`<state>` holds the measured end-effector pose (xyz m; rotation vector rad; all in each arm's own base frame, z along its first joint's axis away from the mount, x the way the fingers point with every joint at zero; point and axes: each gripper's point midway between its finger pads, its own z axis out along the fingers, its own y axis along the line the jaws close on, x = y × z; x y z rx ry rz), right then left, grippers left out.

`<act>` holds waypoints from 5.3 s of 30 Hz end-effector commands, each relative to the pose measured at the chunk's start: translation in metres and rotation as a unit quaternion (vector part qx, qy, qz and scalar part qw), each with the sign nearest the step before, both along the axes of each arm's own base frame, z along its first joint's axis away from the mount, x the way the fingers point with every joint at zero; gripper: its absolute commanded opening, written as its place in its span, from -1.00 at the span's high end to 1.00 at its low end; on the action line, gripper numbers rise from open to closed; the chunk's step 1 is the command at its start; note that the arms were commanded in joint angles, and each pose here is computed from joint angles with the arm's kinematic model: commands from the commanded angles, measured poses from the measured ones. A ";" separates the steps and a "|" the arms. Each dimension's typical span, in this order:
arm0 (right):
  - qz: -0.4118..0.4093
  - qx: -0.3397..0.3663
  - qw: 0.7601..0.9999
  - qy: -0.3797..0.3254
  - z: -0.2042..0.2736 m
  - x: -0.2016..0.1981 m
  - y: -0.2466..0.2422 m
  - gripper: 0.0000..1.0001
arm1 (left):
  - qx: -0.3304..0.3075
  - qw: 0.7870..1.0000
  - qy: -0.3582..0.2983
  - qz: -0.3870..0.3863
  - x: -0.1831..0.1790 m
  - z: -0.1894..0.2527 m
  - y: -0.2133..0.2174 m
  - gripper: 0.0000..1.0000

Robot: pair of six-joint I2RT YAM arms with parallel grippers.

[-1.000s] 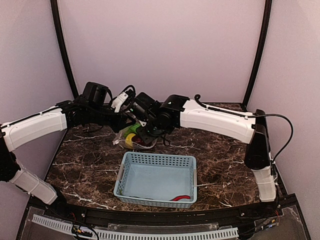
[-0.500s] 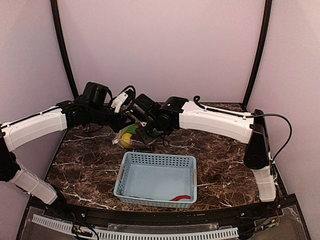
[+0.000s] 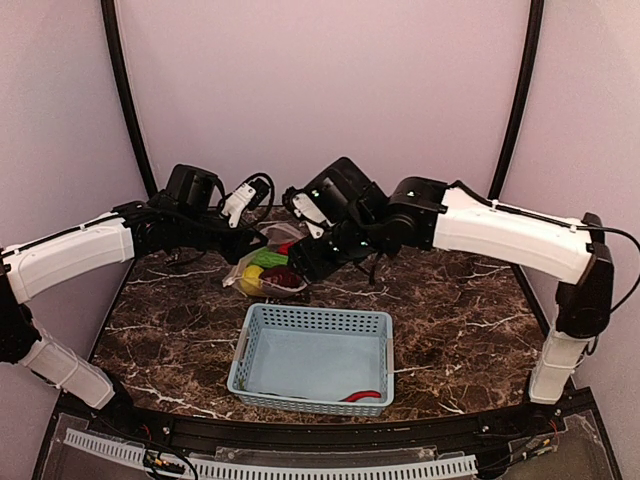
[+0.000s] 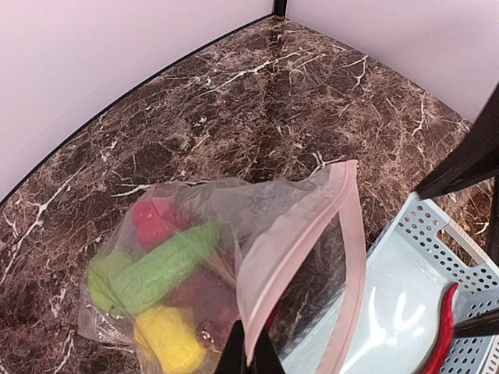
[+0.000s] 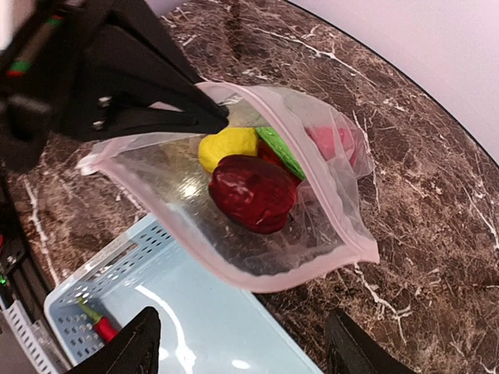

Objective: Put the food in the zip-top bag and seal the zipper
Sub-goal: Place the fake vegetable in the zipper food storage bag, then pick up the fake vegetable from the bin, then place the fake vegetable in the zipper food storage bag.

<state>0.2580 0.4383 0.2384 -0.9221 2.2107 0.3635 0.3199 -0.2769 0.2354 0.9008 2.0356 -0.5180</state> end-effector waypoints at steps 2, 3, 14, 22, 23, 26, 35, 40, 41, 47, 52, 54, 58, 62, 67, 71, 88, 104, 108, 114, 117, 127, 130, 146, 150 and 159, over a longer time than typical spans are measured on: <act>0.078 0.042 0.996 0.029 0.016 -0.046 -0.016 -0.38 | 0.005 1.000 0.014 0.010 -0.001 0.000 0.008 0.99; 0.090 0.042 0.994 0.042 0.012 -0.055 -0.022 -0.39 | 0.002 1.000 0.015 0.007 -0.002 -0.001 0.008 0.99; 0.160 -0.057 0.965 0.202 -0.095 -0.137 -0.077 -0.24 | -0.002 1.000 0.018 -0.011 -0.004 -0.006 0.003 0.99; 0.205 -0.124 0.946 0.220 -0.147 -0.155 -0.072 -0.15 | 0.004 1.000 0.024 -0.010 -0.002 -0.013 0.003 0.99; 0.212 -0.130 0.943 0.220 -0.151 -0.158 -0.070 -0.15 | 0.005 1.000 0.026 -0.010 -0.003 -0.014 0.003 0.99; 0.226 -0.147 0.939 0.214 -0.163 -0.161 -0.065 -0.13 | 0.004 1.000 0.026 -0.010 -0.003 -0.013 0.003 0.99; 0.257 -0.181 0.926 0.209 -0.187 -0.173 -0.057 -0.12 | 0.002 1.000 0.024 -0.012 -0.003 -0.012 0.002 0.99; 0.267 -0.184 0.923 0.209 -0.193 -0.178 -0.053 -0.10 | 0.001 1.000 0.024 -0.012 -0.003 -0.011 0.002 0.99; 0.269 -0.183 0.922 0.210 -0.194 -0.178 -0.052 -0.10 | 0.001 1.000 0.024 -0.012 -0.003 -0.011 0.002 0.99; 0.284 -0.180 0.917 0.213 -0.198 -0.184 -0.046 -0.12 | 0.000 1.000 0.025 -0.013 -0.003 -0.012 0.002 0.99; 0.295 -0.169 0.915 0.219 -0.202 -0.191 -0.039 -0.18 | 0.001 1.000 0.026 -0.013 -0.003 -0.012 0.002 0.99; 0.304 -0.146 0.914 0.226 -0.197 -0.196 -0.031 -0.25 | 0.001 1.000 0.027 -0.013 -0.003 -0.013 0.001 0.99; 0.319 -0.114 0.909 0.241 -0.186 -0.204 -0.019 -0.40 | 0.000 0.999 0.029 -0.015 -0.004 -0.014 0.001 0.99; 0.327 -0.104 0.906 0.248 -0.181 -0.207 -0.015 -0.49 | -0.002 0.999 0.031 -0.016 -0.004 -0.014 0.000 0.99; 0.314 -0.136 0.908 0.242 -0.198 -0.202 -0.020 -0.52 | -0.003 0.999 0.032 -0.018 -0.004 -0.014 -0.001 0.99; 0.305 -0.150 0.910 0.236 -0.206 -0.199 -0.021 -0.52 | -0.003 0.999 0.034 -0.018 -0.004 -0.015 -0.001 0.99; 0.172 -0.246 0.942 0.149 -0.227 -0.150 -0.040 -0.54 | -0.002 0.999 0.035 -0.018 -0.004 -0.016 -0.001 0.99; 0.114 -0.224 0.960 0.121 -0.210 -0.134 -0.037 0.57 | -0.002 0.999 0.034 -0.016 -0.004 -0.015 -0.001 0.99; 0.103 -0.205 0.967 0.113 -0.196 -0.130 -0.036 0.86 | -0.003 0.999 0.034 -0.018 -0.004 -0.015 -0.001 0.99; 0.083 -0.169 0.976 0.109 -0.164 -0.126 -0.038 1.00 | -0.003 0.999 0.031 -0.016 -0.005 -0.013 0.000 0.99; 0.066 -0.157 0.980 0.103 -0.143 -0.124 -0.047 1.00 | -0.002 1.000 0.027 -0.016 -0.004 -0.011 0.001 0.99; 0.051 -0.013 0.998 0.025 -0.047 -0.113 -0.053 1.00 | -0.011 0.999 0.022 -0.026 -0.008 -0.004 -0.001 0.99; 0.068 0.045 0.996 -0.031 -0.014 -0.104 -0.041 0.97 | -0.018 0.999 0.023 -0.044 -0.013 -0.001 -0.005 0.99; 0.056 0.148 0.984 -0.088 0.040 -0.039 -0.016 0.94 | -0.017 0.995 0.028 -0.092 -0.027 0.002 -0.011 0.99; 0.041 0.112 0.993 -0.021 0.011 -0.049 -0.030 0.93 | -0.016 0.997 0.017 -0.075 -0.023 0.002 -0.007 0.99; -0.004 0.038 0.987 0.156 -0.049 -0.091 -0.064 0.97 | -0.029 0.998 0.007 -0.062 -0.020 0.006 -0.006 0.99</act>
